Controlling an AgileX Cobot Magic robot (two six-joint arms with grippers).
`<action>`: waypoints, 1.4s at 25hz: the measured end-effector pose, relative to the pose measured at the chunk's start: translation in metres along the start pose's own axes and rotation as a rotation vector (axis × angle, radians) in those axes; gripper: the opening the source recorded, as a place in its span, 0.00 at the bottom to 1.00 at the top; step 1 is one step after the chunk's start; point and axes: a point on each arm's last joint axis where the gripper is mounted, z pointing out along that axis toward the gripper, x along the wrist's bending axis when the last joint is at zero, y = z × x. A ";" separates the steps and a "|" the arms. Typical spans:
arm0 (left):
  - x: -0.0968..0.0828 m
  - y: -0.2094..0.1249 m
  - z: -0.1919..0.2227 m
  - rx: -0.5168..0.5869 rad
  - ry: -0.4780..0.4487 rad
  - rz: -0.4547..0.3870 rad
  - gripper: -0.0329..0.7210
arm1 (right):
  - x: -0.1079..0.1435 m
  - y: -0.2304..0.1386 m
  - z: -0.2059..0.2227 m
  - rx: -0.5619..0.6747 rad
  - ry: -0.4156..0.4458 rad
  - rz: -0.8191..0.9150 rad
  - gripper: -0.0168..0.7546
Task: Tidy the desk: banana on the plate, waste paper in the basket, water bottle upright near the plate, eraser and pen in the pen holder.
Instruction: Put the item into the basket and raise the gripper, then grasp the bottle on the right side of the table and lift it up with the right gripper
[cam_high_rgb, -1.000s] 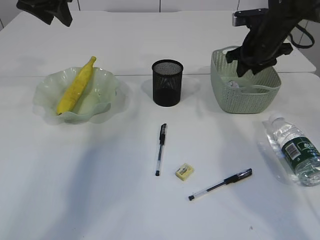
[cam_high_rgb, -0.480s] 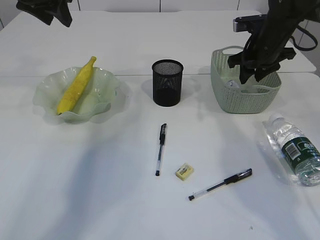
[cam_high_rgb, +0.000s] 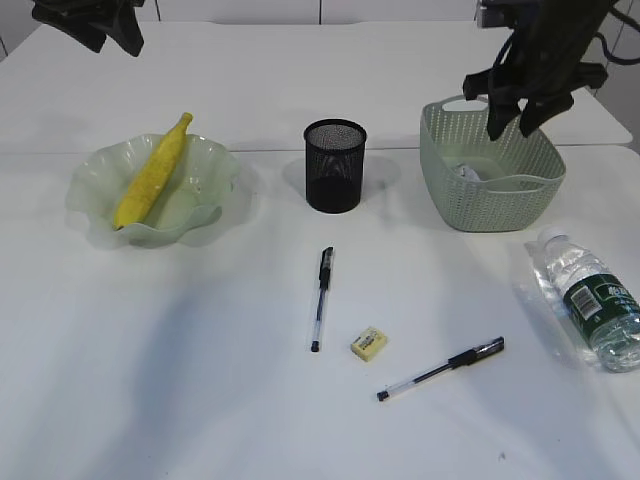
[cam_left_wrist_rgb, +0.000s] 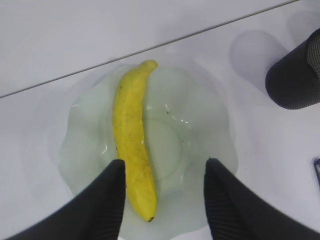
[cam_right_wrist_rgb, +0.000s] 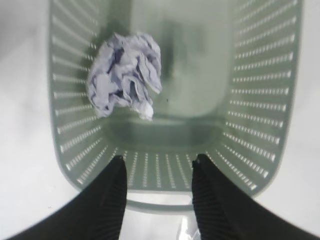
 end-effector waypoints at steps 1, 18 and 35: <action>0.000 0.000 0.000 0.003 0.000 0.000 0.52 | 0.000 0.004 -0.007 -0.025 0.006 0.005 0.45; 0.001 -0.002 0.000 0.024 0.015 0.007 0.52 | -0.009 0.002 -0.131 -0.281 -0.014 0.087 0.60; 0.002 -0.004 0.000 0.039 0.017 0.009 0.52 | -0.015 -0.054 -0.119 -0.085 -0.093 0.059 0.61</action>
